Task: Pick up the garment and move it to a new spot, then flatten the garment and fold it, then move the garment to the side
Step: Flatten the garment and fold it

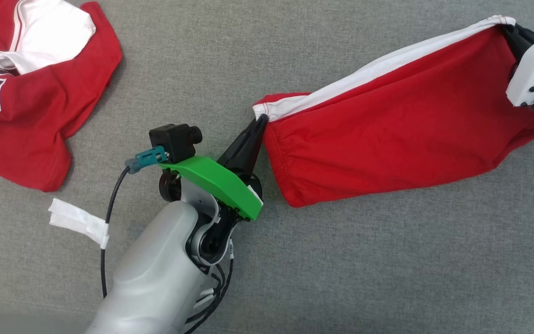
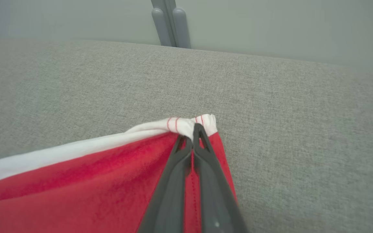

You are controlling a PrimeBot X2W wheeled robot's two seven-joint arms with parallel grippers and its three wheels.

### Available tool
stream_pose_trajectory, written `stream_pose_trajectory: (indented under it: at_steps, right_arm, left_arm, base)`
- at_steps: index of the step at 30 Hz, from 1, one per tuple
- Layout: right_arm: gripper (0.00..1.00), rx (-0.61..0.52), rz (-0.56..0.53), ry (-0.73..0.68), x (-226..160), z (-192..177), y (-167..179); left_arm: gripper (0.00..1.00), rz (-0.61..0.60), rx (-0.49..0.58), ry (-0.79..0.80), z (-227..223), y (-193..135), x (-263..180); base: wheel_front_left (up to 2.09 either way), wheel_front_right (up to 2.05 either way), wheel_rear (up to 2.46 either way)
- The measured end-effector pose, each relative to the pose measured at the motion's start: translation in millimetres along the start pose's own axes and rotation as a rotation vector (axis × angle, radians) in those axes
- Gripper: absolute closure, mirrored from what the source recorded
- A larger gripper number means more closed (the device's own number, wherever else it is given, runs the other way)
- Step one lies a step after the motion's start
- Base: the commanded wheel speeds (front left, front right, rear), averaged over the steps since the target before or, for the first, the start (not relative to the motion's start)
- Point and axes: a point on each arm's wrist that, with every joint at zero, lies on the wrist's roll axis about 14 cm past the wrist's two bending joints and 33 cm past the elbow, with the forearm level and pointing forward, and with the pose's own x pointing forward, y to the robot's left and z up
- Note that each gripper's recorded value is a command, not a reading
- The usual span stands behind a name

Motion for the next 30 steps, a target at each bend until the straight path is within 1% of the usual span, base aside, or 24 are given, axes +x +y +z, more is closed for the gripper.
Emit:
stream_pose_trajectory:
  at_steps: [1, 2, 3, 4, 5, 6, 7, 10, 11, 13, 14, 16, 18, 21, 23, 25, 30]
  right_arm:
    - [1.0, -0.001, 0.001, 0.006, 1.8, -1.9, 0.4]
    - [1.0, -0.002, 0.001, 0.008, 3.2, -3.1, 0.7]
    - [1.0, 0.004, 0.003, 0.009, 4.9, -4.1, 1.5]
    - [0.96, 0.003, 0.005, 0.016, 6.2, -5.7, 2.1]
    - [0.8, 0.001, 0.001, 0.021, 6.7, -7.5, 0.8]
    - [0.64, -0.004, -0.008, 0.024, 6.8, -9.0, -2.5]
    - [0.0, -0.02, -0.019, 0.018, 6.1, -8.6, -6.3]
    - [0.0, -0.039, -0.039, 0.004, 3.8, -5.4, -13.4]
    - [0.0, -0.05, -0.029, -0.009, 3.6, -3.4, -9.6]
    - [0.0, -0.038, -0.008, -0.032, 2.0, 2.1, -2.9]
    - [0.0, -0.047, 0.003, -0.038, 0.0, 4.4, -0.2]
    - [0.0, -0.077, -0.003, -0.032, -6.6, 5.7, -5.3]
    - [0.0, -0.115, -0.009, 0.013, -14.5, -2.1, -11.2]
    - [0.0, -0.161, 0.021, 0.107, -20.9, -25.7, -2.2]
    - [0.0, -0.201, 0.027, 0.149, -22.7, -35.1, -1.1]
    - [0.0, -0.234, 0.019, 0.197, -23.4, -46.2, -4.5]
    - [0.0, -0.313, 0.003, 0.243, -15.3, -55.7, -7.5]
  left_arm:
    - [1.0, 0.002, -0.001, 0.004, -2.0, 0.9, 0.1]
    - [0.9, 0.004, -0.004, 0.002, -2.5, 1.6, 0.2]
    - [0.69, 0.007, -0.011, -0.001, -2.5, 2.3, 0.9]
    - [0.51, 0.005, -0.012, -0.007, -1.7, 2.1, 2.0]
    - [0.09, 0.0, -0.012, -0.008, -1.4, 1.1, 3.2]
    - [0.0, -0.003, -0.012, -0.012, -0.6, 0.2, 4.5]
    - [0.0, -0.005, -0.013, -0.017, 0.1, -0.3, 5.4]
    - [0.0, -0.011, -0.008, -0.03, 1.4, -2.0, 6.9]
    - [0.0, -0.009, 0.022, -0.039, 2.9, -1.7, 7.1]
    - [0.0, -0.03, 0.115, -0.055, 6.1, -6.3, 6.3]
    - [0.0, -0.04, 0.131, -0.068, 8.2, -10.2, 5.5]
    - [0.0, -0.05, 0.179, -0.107, 13.0, -17.0, 0.8]
    - [0.0, -0.046, 0.228, -0.147, 17.5, -23.8, -6.1]
    - [0.0, -0.015, 0.275, -0.187, 19.1, -25.5, -19.0]
    - [0.0, 0.015, 0.291, -0.219, 22.4, -23.7, -27.1]
    - [0.0, 0.039, 0.334, -0.242, 25.2, -20.7, -33.8]
    - [0.0, 0.093, 0.34, -0.264, 25.5, -7.5, -47.3]
  base:
    - [0.0, 0.0, 0.0]
    - [0.0, 0.0, 0.0]
    - [0.0, 0.0, 0.0]
    - [0.0, 0.0, 0.0]
    - [0.0, 0.0, 0.0]
    - [0.0, 0.0, 0.0]
    - [0.0, 0.0, 0.0]
    - [0.0, 0.0, 0.0]
    - [0.0, 0.0, 0.0]
    - [0.0, 0.0, 0.0]
    - [0.0, 0.0, 0.0]
    - [0.0, 0.0, 0.0]
    - [0.0, 0.0, 0.0]
    - [0.0, 0.0, 0.0]
    - [0.0, 0.0, 0.0]
    - [0.0, 0.0, 0.0]
    - [0.0, 0.0, 0.0]
